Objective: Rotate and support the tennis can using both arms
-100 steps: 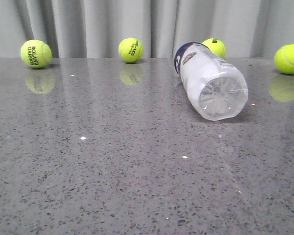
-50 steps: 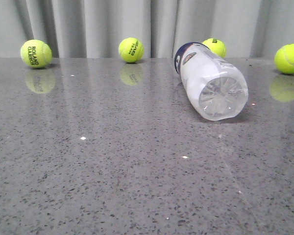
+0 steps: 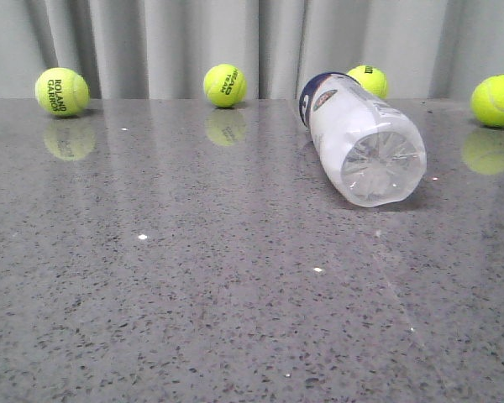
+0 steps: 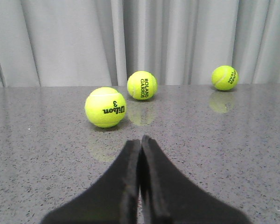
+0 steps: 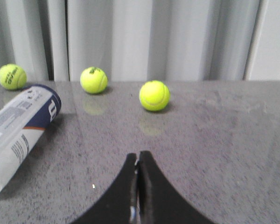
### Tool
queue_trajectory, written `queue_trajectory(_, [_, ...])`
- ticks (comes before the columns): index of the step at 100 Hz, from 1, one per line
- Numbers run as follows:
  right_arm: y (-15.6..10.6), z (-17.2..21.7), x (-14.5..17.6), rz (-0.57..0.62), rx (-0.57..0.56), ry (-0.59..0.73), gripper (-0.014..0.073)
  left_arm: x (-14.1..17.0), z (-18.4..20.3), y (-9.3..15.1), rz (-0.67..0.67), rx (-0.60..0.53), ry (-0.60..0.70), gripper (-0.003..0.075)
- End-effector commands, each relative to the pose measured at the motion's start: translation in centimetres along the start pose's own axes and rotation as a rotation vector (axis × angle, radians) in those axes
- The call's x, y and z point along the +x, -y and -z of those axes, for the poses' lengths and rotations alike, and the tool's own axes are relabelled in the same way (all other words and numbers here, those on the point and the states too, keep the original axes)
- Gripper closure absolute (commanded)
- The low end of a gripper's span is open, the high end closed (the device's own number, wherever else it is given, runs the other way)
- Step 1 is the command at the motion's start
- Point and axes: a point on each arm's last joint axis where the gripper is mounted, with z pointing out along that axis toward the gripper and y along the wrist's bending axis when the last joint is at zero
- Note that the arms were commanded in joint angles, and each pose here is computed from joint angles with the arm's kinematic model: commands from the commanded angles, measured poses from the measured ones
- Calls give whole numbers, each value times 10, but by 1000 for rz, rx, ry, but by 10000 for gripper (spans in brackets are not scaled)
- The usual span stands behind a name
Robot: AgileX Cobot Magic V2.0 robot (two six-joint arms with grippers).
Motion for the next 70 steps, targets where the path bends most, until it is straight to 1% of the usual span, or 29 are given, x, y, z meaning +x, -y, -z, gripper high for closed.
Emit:
queue_trajectory(1, [-2, 0, -28, 12, 10, -26, 662, 6, 1, -1, 15, -5, 66, 740])
queue_trajectory(26, [-5, -19, -66, 11, 43, -237, 662, 6, 1, -1, 15, -5, 66, 740])
queue_trajectory(38, [-6, -34, -76, 12, 54, -322, 659, 6, 1, -1, 15, -5, 66, 740])
queue_trajectory(43, [-6, -40, -78, 13, 58, -353, 642, 6, 1, -1, 15, -5, 66, 740])
queue_trajectory(48, [-6, -46, -80, 14, 62, -381, 587, 6, 1, -1, 15, -5, 66, 740])
queue_trajectory(49, [-6, -46, -80, 14, 62, -381, 587, 6, 1, -1, 15, -5, 66, 740])
queue_trajectory(56, [-6, -52, -81, 14, 64, -405, 468, 6, 1, -1, 15, -5, 66, 740])
queue_trajectory(61, [-6, -55, -80, 15, 66, -422, 340, 6, 1, -1, 15, -5, 66, 740])
queue_trajectory(63, [-6, -56, -80, 15, 66, -424, 305, 6, 1, -1, 15, -5, 66, 740])
queue_trajectory(64, [-6, -57, -80, 15, 67, -428, 250, 6, 1, -1, 15, -5, 66, 740])
queue_trajectory(65, [-6, -57, -80, 15, 67, -428, 250, 6, 1, -1, 15, -5, 66, 740])
queue_trajectory(69, [-6, -59, -80, 15, 68, -438, 122, 6, 1, -1, 15, -5, 66, 740])
queue_trajectory(70, [-6, -58, -79, 15, 68, -440, 122, 6, 1, -1, 15, -5, 66, 740])
